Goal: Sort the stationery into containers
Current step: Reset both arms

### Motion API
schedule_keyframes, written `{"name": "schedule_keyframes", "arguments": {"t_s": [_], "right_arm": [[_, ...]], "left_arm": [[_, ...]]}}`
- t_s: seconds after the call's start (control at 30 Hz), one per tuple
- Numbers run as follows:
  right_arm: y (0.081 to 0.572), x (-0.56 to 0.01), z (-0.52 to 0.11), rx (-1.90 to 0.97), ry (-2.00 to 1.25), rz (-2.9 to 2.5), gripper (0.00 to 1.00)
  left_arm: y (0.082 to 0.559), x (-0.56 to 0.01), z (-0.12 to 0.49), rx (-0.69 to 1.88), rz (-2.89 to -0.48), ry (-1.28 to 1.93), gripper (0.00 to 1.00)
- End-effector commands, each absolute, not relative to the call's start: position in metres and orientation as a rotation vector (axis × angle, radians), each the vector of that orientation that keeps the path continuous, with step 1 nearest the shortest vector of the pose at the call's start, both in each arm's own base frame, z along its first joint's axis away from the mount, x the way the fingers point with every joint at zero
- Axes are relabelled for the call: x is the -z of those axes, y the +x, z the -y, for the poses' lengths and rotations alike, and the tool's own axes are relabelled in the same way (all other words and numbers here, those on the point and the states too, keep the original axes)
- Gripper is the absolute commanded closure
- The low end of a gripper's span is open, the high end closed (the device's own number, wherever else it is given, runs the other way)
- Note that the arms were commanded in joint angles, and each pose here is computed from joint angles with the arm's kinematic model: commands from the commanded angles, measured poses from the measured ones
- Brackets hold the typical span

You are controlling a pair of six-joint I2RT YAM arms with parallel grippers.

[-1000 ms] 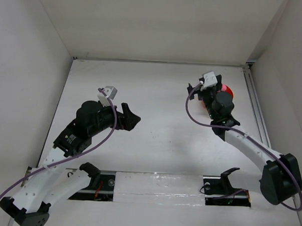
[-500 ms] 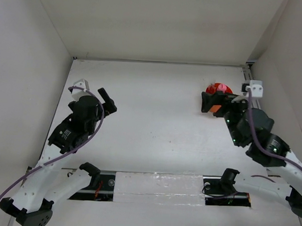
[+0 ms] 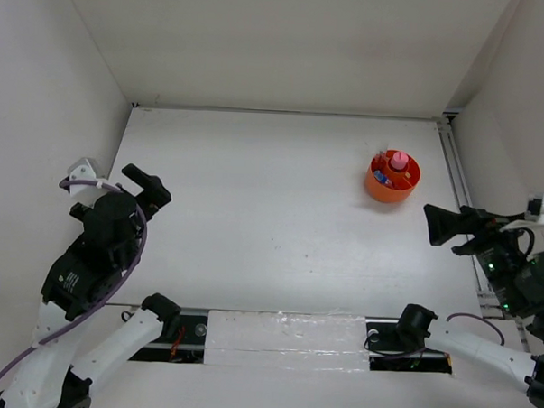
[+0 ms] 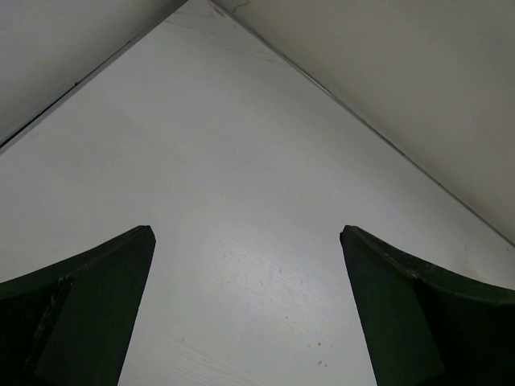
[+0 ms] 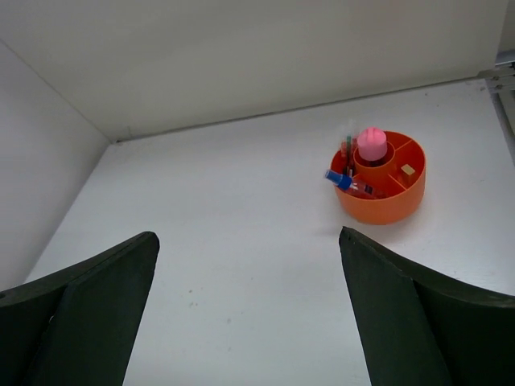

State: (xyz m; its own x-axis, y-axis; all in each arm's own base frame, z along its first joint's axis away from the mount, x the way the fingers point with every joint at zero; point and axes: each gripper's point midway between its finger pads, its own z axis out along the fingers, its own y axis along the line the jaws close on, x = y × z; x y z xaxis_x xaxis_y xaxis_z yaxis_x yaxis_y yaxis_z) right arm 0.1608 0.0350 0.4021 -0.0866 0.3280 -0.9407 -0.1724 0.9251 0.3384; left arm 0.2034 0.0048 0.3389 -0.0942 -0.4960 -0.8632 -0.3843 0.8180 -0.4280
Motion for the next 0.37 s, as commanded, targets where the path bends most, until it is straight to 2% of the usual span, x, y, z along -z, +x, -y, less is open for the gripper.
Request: {"name": "schedule_keyframes", "arguments": {"t_s": [0.0, 0.33], "right_arm": [[0.152, -0.397, -0.020, -0.421, 0.137, -1.604, 0.00], [0.147, -0.401, 0.002, -0.375, 0.184, -1.593, 0.00]], "left_arm": [[0.198, -0.338, -0.014, 0.086, -1.685, -0.739, 0.00], [0.206, -0.332, -0.006, 0.107, -1.703, -0.742, 0.00]]}}
